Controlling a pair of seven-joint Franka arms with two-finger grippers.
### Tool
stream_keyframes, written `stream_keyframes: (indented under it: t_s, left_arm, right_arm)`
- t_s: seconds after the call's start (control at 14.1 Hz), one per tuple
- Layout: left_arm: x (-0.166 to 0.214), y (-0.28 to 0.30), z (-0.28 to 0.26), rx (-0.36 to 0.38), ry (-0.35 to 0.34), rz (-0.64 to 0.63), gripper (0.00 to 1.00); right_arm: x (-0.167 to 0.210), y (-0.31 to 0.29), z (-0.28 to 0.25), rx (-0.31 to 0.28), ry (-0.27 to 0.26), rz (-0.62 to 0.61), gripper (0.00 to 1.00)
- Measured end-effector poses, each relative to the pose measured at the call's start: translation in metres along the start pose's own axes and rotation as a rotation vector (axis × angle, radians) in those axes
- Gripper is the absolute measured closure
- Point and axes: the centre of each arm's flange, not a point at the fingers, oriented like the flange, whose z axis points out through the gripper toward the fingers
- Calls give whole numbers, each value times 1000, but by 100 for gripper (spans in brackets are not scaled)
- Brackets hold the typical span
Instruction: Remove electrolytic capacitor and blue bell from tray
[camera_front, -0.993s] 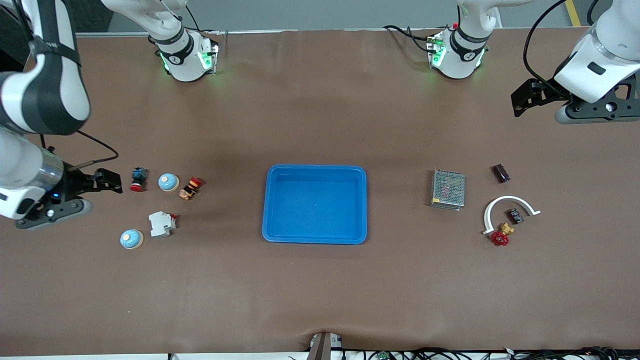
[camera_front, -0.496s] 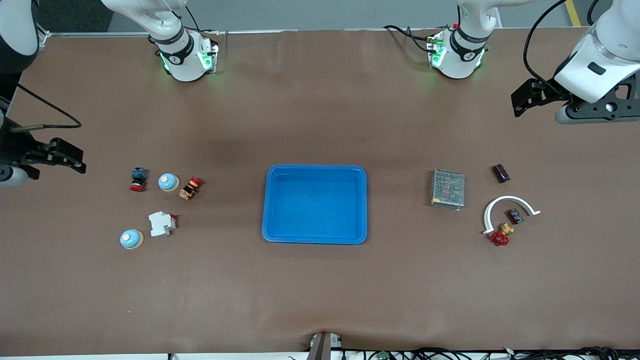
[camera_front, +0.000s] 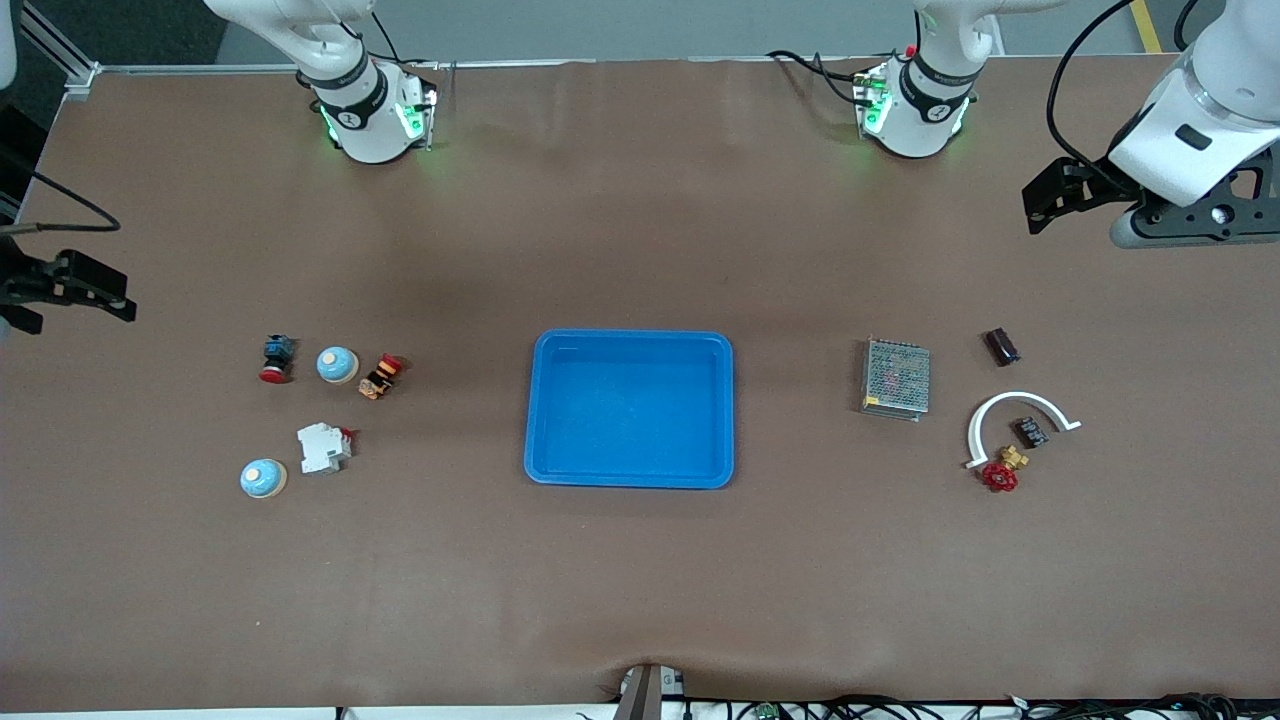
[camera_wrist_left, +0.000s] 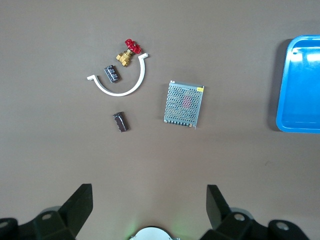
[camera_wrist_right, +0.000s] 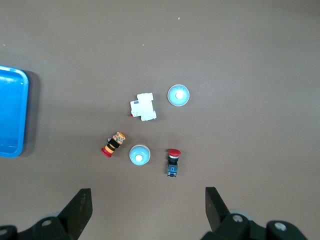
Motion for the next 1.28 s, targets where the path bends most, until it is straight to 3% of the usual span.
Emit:
stream_keyframes:
  t_s: [0.21, 0.57, 1.28]
  left_arm:
    - [0, 0, 1, 0, -1, 0, 0]
    - [1, 0, 1, 0, 0, 0, 0]
    - [2, -4, -9, -5, 23, -8, 0]
  right_arm:
    - [-13, -9, -29, -6, 49, 6, 0]
    - [-15, -22, -37, -4, 87, 155, 0]
    - [-8, -16, -32, -13, 129, 117, 0]
